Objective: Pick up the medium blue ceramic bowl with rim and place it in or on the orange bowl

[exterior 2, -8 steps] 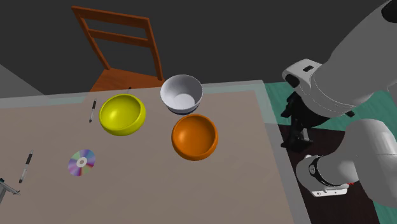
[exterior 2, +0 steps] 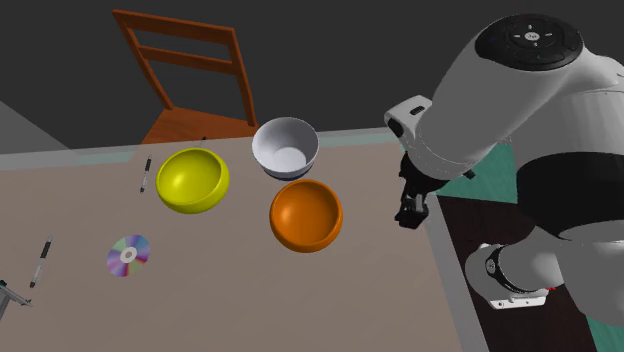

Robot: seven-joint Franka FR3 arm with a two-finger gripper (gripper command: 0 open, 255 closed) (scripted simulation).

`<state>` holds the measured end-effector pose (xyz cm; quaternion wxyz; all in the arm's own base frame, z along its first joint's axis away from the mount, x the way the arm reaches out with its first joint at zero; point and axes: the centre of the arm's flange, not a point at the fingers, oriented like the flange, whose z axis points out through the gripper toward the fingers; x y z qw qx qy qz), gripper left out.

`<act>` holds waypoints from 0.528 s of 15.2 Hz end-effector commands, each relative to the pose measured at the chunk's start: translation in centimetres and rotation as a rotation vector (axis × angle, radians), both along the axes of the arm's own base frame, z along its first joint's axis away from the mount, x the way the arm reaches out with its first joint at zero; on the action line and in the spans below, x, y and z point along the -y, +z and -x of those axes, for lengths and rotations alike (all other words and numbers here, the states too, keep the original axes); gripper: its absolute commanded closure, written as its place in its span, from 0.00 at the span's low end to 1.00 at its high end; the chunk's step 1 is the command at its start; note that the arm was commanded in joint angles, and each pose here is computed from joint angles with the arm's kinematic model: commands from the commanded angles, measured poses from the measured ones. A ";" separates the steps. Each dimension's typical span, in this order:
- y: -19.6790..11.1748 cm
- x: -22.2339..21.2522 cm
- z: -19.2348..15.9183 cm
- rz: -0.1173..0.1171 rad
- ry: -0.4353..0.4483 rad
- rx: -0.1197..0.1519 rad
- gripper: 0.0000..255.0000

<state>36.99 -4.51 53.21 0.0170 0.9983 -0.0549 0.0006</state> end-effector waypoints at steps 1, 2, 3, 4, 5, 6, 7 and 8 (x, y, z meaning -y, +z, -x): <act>-1.3 0.6 -2.2 0.014 0.002 0.000 0.00; -1.8 0.9 -3.3 0.021 0.003 -0.001 0.00; -2.3 1.1 -4.5 0.028 0.004 -0.002 0.00; -2.8 1.4 -5.6 0.034 0.005 -0.002 0.00; -3.4 1.7 -6.8 0.041 0.005 -0.003 0.00; -3.9 2.0 -8.0 0.048 0.006 -0.003 0.00; -4.4 2.3 -9.1 0.055 0.007 -0.004 0.00; -4.9 2.6 -10.3 0.062 0.008 -0.005 0.00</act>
